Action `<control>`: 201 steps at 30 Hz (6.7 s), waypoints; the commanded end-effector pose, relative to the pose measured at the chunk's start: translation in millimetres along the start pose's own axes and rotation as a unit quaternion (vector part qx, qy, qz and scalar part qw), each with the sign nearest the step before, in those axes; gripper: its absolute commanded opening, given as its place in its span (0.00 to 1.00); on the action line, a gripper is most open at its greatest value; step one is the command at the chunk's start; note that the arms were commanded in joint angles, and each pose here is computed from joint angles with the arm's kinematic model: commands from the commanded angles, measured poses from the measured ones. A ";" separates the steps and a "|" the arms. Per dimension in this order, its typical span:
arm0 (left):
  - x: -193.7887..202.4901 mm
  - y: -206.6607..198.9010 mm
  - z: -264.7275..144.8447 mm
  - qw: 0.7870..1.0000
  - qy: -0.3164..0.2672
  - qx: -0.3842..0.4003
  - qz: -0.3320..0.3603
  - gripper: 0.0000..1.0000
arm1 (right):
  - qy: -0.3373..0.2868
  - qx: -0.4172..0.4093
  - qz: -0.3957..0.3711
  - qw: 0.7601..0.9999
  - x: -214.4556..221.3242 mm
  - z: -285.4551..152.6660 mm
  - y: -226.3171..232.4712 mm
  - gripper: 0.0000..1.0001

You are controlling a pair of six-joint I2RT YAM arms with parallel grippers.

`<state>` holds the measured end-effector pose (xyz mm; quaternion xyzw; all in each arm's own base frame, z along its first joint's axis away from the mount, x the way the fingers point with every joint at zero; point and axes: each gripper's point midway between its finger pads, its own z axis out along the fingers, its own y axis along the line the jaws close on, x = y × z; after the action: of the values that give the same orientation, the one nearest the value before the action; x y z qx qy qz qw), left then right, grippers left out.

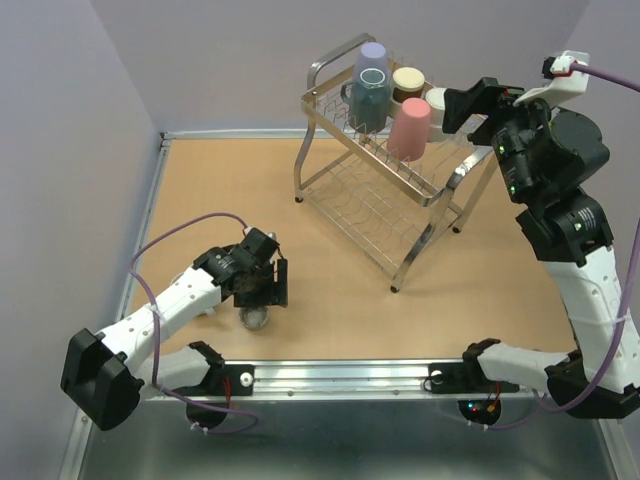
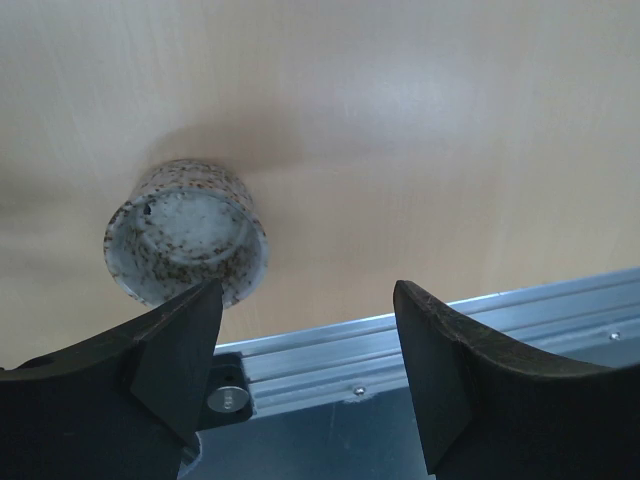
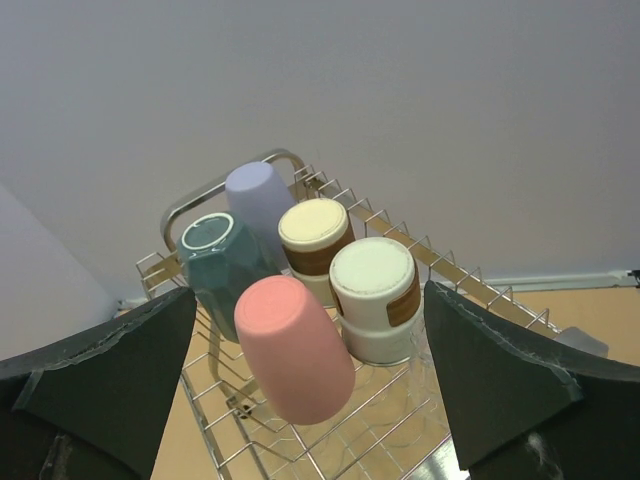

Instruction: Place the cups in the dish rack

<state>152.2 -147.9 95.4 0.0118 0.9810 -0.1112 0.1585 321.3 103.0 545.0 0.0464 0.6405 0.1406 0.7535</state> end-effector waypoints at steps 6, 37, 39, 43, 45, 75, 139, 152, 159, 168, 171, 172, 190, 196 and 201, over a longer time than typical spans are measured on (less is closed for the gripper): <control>0.0 15.2 30.1 0.998 0.000 -0.058 0.004 0.79 | -0.052 0.000 0.021 0.998 -44.4 -17.1 -1.2 1.00; -159.6 -114.3 -131.5 0.964 -0.207 0.160 0.049 0.00 | -0.068 -0.095 0.082 0.990 -74.7 -21.7 39.5 1.00; -205.4 -145.0 -213.2 0.917 -0.308 0.248 0.053 0.00 | -0.068 -0.145 0.113 0.981 -83.1 -23.2 60.4 1.00; -243.0 -171.5 -332.3 0.794 -0.443 0.413 0.056 0.00 | -0.071 -0.244 0.205 0.945 -90.7 -15.6 104.3 1.00; -233.3 -179.4 -405.8 0.687 -0.492 0.531 0.067 0.00 | -0.057 -0.286 0.256 0.922 -87.8 -13.1 122.5 1.00; -207.7 -170.6 -468.1 0.413 -0.510 0.745 0.118 0.00 | 0.021 -0.383 0.419 0.823 -48.9 29.5 233.2 1.00; -243.8 -203.3 -428.8 0.597 -0.596 0.531 0.081 0.07 | -0.020 -0.361 0.433 0.826 -64.6 32.1 256.0 0.03; -220.7 -207.1 -387.5 0.659 -0.541 0.498 0.156 0.57 | -0.034 -0.336 0.422 0.841 -65.1 30.8 242.2 0.00; -208.5 -186.2 -386.5 0.674 -0.554 0.466 0.148 0.62 | -0.062 -0.307 0.363 0.878 -73.6 26.5 222.8 0.00; -202.7 -165.2 -381.7 0.698 -0.563 0.421 0.138 0.63 | -0.038 -0.136 0.205 0.969 -29.1 -10.8 116.1 0.00; -200.6 -161.8 -379.5 0.703 -0.561 0.416 0.136 0.61 | -0.031 -0.061 0.161 0.985 -16.8 -23.1 74.0 0.00; -199.0 -161.1 -378.5 0.704 -0.560 0.416 0.136 0.61 | -0.035 -0.047 0.139 0.988 -19.0 -31.1 61.3 0.00; -183.6 -153.0 -359.0 0.718 -0.539 0.424 0.118 0.56 | 0.054 0.104 -0.028 0.993 83.4 4.8 11.8 0.00; -175.4 -140.8 -352.0 0.727 -0.540 0.411 0.107 0.56 | 0.045 0.130 -0.037 0.990 74.0 7.8 -3.9 0.00; -172.6 -138.3 -347.8 0.730 -0.538 0.409 0.104 0.55 | 0.051 0.143 -0.043 0.988 81.0 9.7 -13.9 0.00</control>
<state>203.7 -207.5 494.1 0.1190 0.5978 -0.4705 0.6380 347.8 133.1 446.4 0.0861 0.7153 0.0257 0.6930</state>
